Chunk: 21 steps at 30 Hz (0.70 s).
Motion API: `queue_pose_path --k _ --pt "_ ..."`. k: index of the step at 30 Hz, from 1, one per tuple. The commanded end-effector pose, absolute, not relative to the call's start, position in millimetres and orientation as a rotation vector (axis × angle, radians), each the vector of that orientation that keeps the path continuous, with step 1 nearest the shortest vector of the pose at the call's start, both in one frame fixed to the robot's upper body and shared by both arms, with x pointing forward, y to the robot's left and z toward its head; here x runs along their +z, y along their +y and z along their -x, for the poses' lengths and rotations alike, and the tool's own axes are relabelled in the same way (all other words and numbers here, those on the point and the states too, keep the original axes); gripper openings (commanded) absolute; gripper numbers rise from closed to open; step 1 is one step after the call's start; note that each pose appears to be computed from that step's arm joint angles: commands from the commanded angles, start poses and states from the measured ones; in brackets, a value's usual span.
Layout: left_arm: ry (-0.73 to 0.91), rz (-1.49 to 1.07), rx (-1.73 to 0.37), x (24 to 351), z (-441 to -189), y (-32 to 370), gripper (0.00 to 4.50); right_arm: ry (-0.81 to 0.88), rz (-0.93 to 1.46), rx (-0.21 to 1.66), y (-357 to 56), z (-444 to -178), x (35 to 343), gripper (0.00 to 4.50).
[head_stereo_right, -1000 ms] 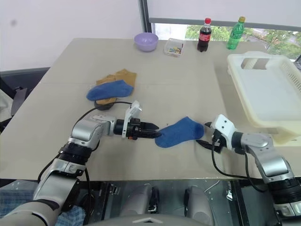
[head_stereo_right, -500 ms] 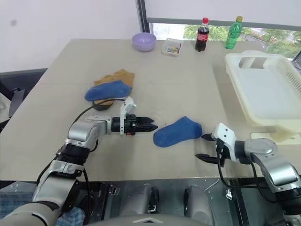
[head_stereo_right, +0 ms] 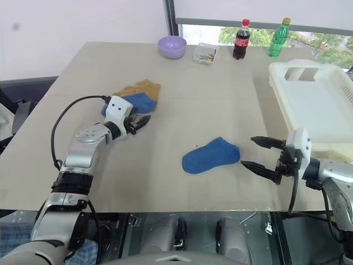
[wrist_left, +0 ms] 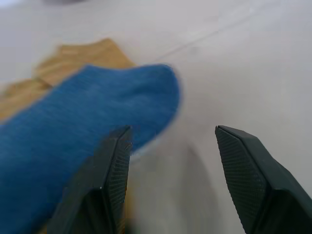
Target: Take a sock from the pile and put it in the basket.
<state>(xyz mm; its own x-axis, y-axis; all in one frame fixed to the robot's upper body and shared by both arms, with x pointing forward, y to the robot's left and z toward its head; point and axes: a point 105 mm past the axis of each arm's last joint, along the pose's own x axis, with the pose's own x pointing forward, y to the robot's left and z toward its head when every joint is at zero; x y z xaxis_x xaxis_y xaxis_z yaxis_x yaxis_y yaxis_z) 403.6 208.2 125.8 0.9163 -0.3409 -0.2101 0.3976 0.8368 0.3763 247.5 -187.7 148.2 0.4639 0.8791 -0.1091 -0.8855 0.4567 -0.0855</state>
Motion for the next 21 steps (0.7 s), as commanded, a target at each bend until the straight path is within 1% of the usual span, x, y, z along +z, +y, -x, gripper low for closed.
queue_pose_path --k 1,6,12,15,16,17,18,19,21 --pt "0.084 -0.458 -0.37 132.9 -417.6 203.4 2.93 -0.002 0.17 1.11 -182.3 -249.0 154.0 4.28" --pt "0.075 -0.441 -0.316 130.4 -431.7 206.8 2.93 -0.009 0.178 1.112 -181.1 -249.9 153.5 4.28" --pt "0.034 -0.448 -0.348 131.1 -433.8 196.5 2.93 -0.009 0.192 1.108 -181.8 -247.1 150.8 4.28" --pt "0.011 -0.464 -0.342 134.2 -433.9 196.2 2.14 -0.015 0.191 1.105 -181.7 -246.6 152.0 4.28" --pt "0.005 -0.458 -0.338 135.2 -434.0 196.5 1.7 -0.019 0.192 1.105 -181.9 -246.5 152.5 4.28" --pt "0.002 -0.453 -0.334 135.7 -434.1 196.7 1.14 -0.025 0.193 1.104 -182.1 -246.5 153.3 4.28" --pt "0.0 -0.467 -0.337 135.5 -433.5 196.2 0.74 -0.049 0.199 1.099 -182.4 -247.1 155.7 4.28" --pt "-0.001 -0.478 -0.339 135.3 -433.3 195.8 0.12 -0.066 0.203 1.095 -182.7 -247.8 157.4 4.28" --pt "-0.004 -0.494 -0.348 133.4 -431.8 193.5 0.05 -0.094 0.204 1.09 -182.7 -249.1 160.1 4.28"
